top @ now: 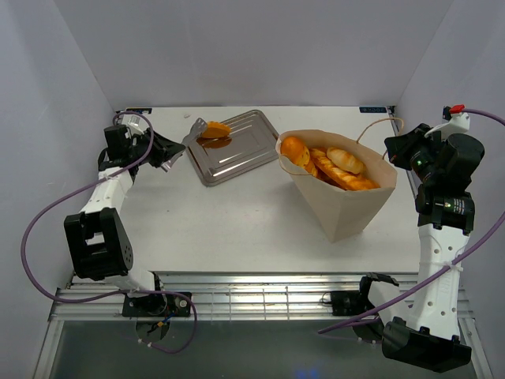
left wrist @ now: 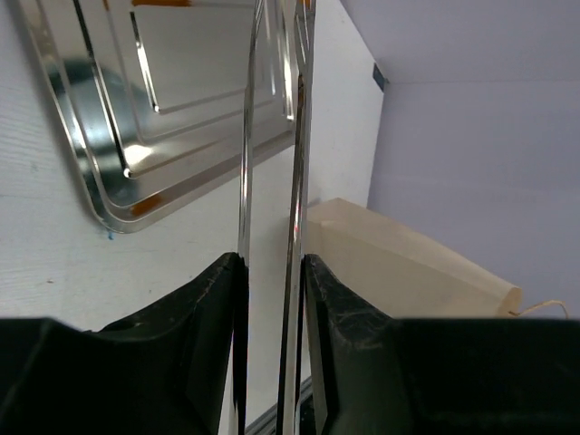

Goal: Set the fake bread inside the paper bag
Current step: Pick up the fake bread from the plate.

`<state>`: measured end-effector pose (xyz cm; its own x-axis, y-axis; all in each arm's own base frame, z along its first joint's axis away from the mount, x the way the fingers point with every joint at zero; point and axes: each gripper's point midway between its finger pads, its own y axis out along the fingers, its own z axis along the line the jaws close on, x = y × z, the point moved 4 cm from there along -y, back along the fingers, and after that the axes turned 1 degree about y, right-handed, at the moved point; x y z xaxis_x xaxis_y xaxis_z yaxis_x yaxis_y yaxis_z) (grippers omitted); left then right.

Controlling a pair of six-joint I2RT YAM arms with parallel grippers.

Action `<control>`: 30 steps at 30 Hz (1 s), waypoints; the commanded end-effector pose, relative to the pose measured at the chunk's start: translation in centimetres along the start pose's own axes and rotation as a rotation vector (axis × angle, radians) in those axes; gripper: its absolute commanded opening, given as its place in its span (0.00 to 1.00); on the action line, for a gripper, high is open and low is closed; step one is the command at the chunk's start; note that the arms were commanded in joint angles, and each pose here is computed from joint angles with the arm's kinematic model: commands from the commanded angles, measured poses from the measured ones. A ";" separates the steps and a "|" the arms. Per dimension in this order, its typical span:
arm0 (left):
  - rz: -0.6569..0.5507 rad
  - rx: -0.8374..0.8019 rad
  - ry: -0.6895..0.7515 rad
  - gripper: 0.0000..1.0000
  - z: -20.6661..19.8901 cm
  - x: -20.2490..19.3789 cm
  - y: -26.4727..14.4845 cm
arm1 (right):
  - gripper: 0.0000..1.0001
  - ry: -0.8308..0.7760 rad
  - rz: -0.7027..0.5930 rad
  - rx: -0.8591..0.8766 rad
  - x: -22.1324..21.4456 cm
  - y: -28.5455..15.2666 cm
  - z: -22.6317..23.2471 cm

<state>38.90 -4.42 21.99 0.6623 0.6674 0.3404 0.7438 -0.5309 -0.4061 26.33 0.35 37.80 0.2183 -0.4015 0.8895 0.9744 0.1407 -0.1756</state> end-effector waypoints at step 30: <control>0.008 0.027 -0.667 0.54 -1.0 1.6 2.5 | 0.08 -0.036 -0.074 0.037 2.2 -1.0 1.4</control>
<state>41.12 -5.04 20.44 0.4811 0.8404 -0.2495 0.7160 -0.5409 -0.4413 26.31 0.37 37.85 0.2176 -0.4011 0.8898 0.9744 0.1414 -0.1745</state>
